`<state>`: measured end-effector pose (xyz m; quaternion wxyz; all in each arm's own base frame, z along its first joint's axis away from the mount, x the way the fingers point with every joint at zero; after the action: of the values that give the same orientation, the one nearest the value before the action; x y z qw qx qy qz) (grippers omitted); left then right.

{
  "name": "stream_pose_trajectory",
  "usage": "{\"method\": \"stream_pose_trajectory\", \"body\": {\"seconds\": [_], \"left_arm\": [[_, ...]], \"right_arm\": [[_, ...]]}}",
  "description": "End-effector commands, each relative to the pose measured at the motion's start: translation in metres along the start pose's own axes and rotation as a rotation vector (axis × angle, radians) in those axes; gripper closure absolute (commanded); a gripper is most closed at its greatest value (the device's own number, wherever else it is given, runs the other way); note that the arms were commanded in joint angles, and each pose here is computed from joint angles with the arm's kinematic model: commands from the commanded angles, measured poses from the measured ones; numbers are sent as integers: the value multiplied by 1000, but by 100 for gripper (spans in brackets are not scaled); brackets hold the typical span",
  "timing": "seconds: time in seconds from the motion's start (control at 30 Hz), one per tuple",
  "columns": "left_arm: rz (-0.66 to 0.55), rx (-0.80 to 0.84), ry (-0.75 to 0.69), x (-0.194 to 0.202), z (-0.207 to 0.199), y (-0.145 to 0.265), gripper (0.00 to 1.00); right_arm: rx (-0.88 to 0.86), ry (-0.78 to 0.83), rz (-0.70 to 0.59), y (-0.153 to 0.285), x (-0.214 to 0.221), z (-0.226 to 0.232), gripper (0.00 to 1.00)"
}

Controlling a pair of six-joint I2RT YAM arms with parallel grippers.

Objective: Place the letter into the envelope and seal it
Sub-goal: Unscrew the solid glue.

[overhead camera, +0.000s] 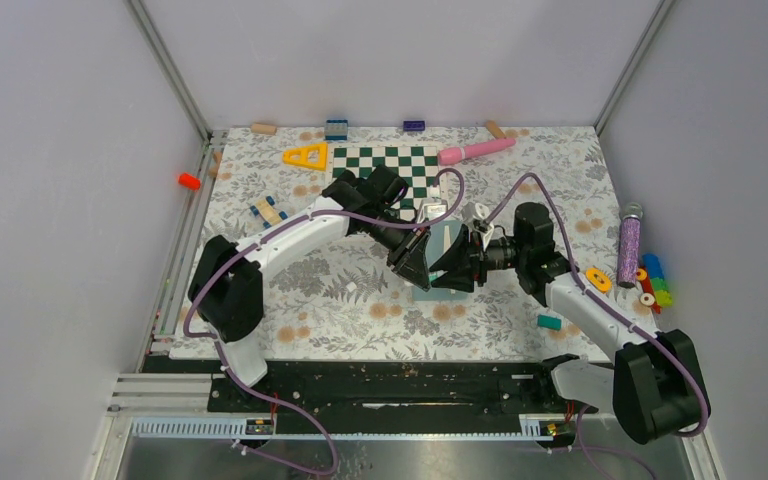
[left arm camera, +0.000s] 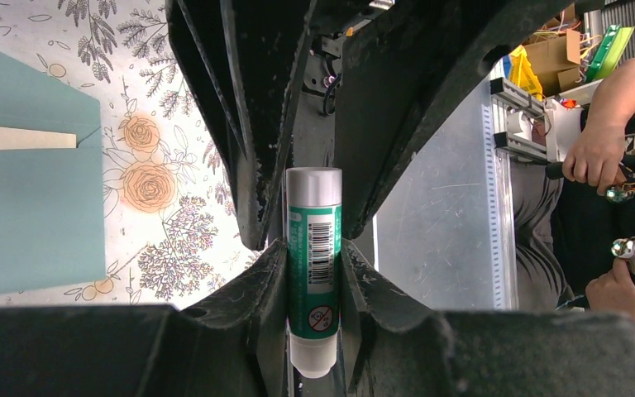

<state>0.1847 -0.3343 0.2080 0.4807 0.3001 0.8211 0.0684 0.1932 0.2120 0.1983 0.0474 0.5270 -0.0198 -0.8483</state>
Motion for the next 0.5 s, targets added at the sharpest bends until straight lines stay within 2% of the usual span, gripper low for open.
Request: {"method": "stream_pose_trajectory", "body": {"seconds": [0.0,0.1,0.27,0.47], "left_arm": [[-37,19,-79,-18,-5,3,80],[-36,19,-81,-17,-5,3,80],[-29,14,-86,-16,-5,1,80],[-22,9,-91,-16,-5,0,80]], "right_arm": [[-28,35,17,-4,-2,4,53],[-26,38,24,-4,-1,3,53],[-37,22,24,-5,-4,5,60],[-63,15,-4,-6,-14,10,56]]}}
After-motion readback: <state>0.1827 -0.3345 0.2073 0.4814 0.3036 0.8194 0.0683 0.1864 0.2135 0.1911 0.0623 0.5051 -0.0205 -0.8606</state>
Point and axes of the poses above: each gripper's point midway between its finger pads, its own y axis back along the fingers, its own z axis along the line the jaws close on, x = y × z, the point moved 3 cm from there along y, back along the fingers, and after that the axes turned 11 degrees about -y, right-handed, at the moved point
